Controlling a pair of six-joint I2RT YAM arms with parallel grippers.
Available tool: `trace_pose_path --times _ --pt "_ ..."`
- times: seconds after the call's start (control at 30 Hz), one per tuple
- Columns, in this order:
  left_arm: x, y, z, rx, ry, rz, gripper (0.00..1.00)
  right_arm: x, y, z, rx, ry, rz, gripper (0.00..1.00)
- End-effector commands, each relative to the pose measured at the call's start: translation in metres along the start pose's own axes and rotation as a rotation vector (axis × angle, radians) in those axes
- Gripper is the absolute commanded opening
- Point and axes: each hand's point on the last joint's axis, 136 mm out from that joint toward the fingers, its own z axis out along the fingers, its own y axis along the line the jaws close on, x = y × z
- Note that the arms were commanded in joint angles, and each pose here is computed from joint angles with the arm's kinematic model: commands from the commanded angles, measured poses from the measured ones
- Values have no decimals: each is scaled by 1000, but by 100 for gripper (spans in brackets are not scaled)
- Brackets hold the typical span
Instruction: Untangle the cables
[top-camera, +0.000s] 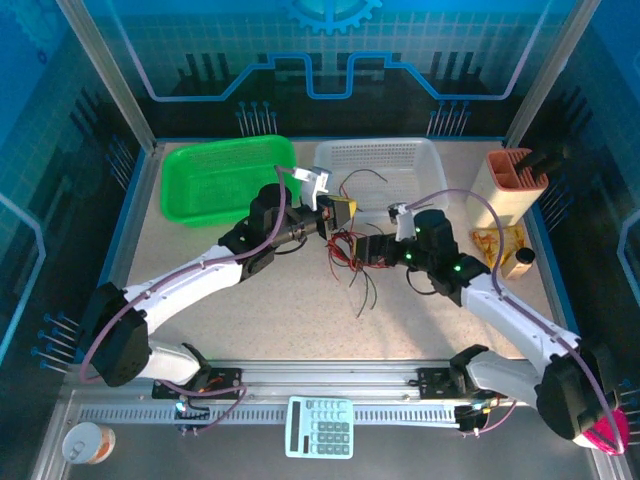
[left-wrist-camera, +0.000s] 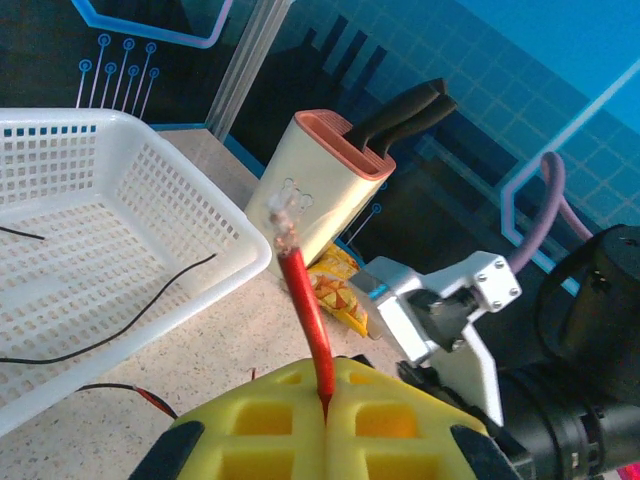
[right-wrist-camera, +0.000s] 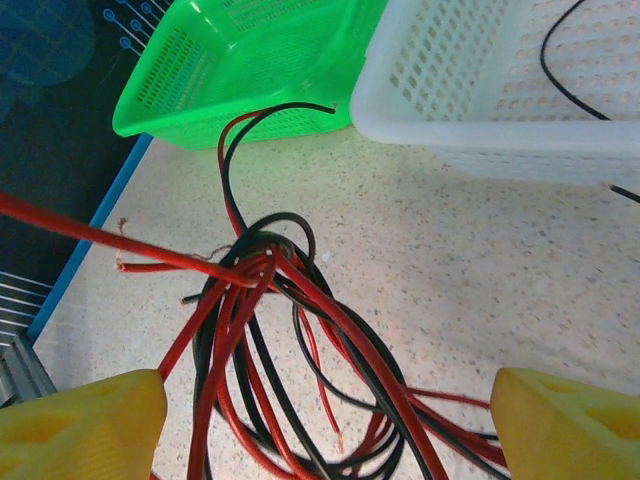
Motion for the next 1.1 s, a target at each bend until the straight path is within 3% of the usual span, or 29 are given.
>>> trace_pose_path --times 0.0,0.53,0.9,1.07 --pt "-19 -15 0 47 -32 -10 0 -31 28 7 -74 -85 -62 85" --pt "-19 -29 7 91 -22 -44 0 -42 30 42 -57 -106 -30 78" --pt "-65 -55 -8 118 -115 -75 0 -1 -23 63 96 -30 16 63" --pt "-95 -68 -21 94 -161 -53 0 24 -45 63 139 5 52 49"
